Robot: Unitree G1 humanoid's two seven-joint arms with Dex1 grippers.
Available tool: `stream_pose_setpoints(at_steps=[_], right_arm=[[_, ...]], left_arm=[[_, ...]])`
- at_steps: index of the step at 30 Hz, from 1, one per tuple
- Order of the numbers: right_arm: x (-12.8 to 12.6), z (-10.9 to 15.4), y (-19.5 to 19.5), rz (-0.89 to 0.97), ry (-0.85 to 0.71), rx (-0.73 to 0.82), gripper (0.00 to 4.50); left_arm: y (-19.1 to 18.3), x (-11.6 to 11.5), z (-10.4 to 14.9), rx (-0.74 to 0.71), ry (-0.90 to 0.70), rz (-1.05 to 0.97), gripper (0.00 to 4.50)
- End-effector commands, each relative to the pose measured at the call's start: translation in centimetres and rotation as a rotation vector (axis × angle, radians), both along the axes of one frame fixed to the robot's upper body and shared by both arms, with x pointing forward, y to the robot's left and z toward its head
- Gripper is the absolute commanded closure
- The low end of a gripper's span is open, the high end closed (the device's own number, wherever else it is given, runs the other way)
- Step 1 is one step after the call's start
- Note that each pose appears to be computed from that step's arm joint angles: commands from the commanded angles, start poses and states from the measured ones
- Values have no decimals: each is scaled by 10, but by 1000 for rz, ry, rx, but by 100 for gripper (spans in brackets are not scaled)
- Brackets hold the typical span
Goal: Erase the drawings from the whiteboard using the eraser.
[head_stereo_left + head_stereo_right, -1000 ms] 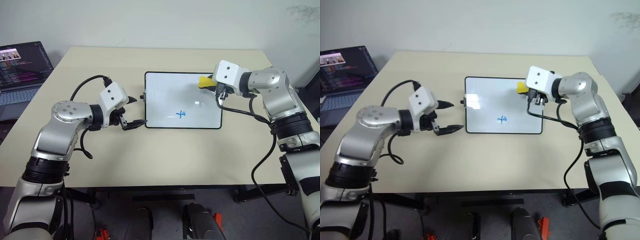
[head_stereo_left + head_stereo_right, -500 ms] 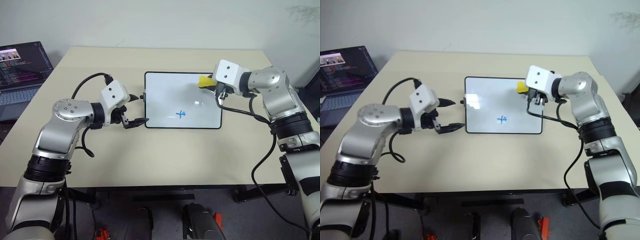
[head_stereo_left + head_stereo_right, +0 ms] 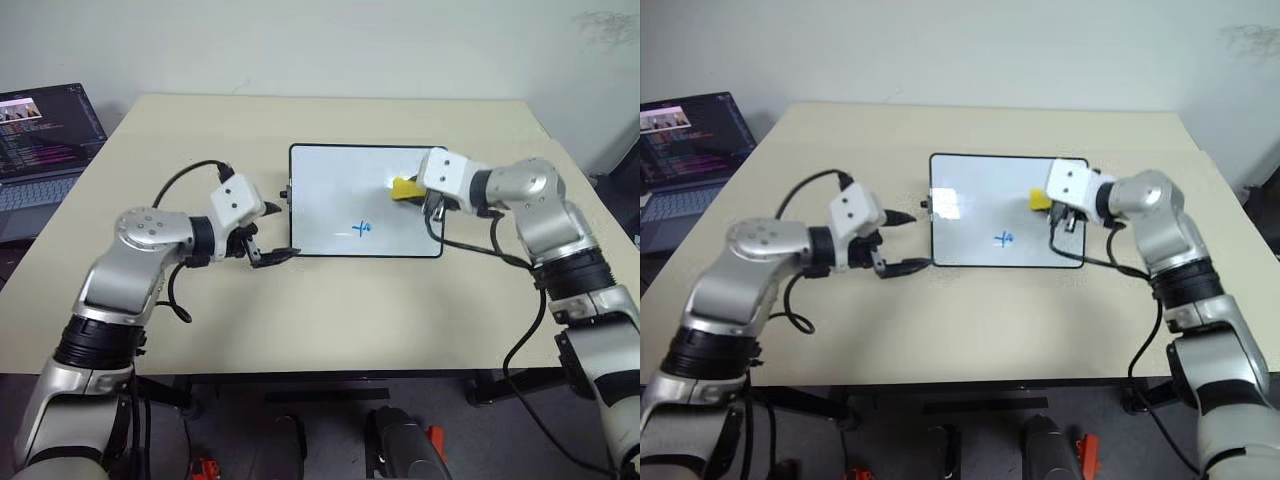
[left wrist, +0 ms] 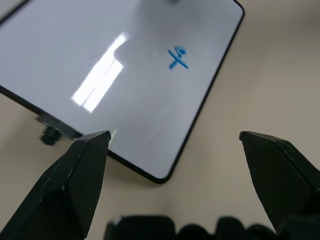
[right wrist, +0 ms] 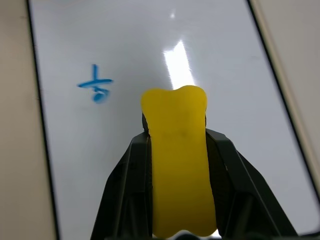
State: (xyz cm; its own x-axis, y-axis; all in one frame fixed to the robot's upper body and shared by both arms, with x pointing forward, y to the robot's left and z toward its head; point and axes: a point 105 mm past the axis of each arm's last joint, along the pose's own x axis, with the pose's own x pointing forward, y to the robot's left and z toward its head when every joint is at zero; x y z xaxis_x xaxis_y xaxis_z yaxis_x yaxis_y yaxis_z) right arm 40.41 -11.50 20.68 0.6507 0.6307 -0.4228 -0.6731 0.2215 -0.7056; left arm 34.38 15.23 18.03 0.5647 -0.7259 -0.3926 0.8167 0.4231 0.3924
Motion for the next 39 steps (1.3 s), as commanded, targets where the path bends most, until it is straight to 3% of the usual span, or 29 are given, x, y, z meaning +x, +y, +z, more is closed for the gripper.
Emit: stream_pose_setpoints(at_steps=[1, 8, 18, 24, 39], right_arm=[[-10, 0, 2, 21, -13, -13, 341], [-18, -37, -4, -8, 42, -88, 341], [0, -44, -13, -79, 15, -145, 341], [5, -62, 3, -56, 35, -185, 341], [16, -47, 73, -15, -2, -101, 341]], left_arm=[[-6, -2, 6, 1, -39, -15, 0], [-4, -4, -6, 9, -8, -5, 0], [6, -2, -18, 39, 13, 33, 0], [5, -3, -19, 30, 17, 37, 0], [2, -2, -18, 23, 7, 39, 0]])
